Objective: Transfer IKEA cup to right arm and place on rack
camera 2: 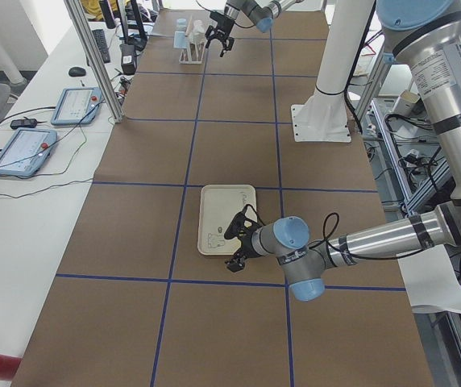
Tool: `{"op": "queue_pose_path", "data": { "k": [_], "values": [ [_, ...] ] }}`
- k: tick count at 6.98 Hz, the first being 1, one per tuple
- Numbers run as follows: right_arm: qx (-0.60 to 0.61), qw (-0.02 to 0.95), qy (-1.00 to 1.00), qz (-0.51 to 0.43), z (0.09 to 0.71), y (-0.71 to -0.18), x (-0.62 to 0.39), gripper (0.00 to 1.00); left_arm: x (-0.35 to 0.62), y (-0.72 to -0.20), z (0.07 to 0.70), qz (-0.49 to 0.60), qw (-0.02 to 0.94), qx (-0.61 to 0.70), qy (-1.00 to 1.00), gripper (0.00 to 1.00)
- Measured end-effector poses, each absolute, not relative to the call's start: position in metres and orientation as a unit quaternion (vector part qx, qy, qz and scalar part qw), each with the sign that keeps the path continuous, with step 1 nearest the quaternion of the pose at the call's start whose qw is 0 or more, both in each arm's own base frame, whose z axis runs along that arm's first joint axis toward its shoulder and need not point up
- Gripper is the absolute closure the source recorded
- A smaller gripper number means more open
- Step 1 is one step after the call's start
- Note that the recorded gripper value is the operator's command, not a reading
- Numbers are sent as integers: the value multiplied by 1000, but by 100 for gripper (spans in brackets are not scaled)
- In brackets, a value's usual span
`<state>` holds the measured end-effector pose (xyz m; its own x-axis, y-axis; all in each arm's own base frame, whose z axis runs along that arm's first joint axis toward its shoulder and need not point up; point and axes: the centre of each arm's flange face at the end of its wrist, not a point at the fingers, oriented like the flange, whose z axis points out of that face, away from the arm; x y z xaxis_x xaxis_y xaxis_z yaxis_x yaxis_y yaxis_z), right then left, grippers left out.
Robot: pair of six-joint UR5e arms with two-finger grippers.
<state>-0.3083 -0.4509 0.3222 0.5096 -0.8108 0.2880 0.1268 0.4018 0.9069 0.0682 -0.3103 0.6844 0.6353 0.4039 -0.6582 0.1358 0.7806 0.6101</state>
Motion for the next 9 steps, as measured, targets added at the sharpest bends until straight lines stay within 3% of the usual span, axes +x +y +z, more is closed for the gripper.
{"op": "queue_pose_path", "data": {
  "k": [4,5,6,7,8,9],
  "values": [
    [439,743,-396,-314,319,-447,-318,1,95,-309,681,74,841,293,449,0],
    [439,743,-395,-315,320,-447,-319,1,102,-308,680,77,841,287,453,5],
    [438,743,-395,-316,321,-446,-319,1,108,-307,680,81,841,285,453,46],
    [437,744,-394,-317,322,-446,-319,1,112,-306,680,83,841,286,451,70],
    [437,744,-393,-318,323,-446,-319,1,114,-306,680,86,842,287,449,92],
    [436,744,-393,-318,325,-445,-319,1,115,-306,680,87,841,289,448,100]
  ]
}}
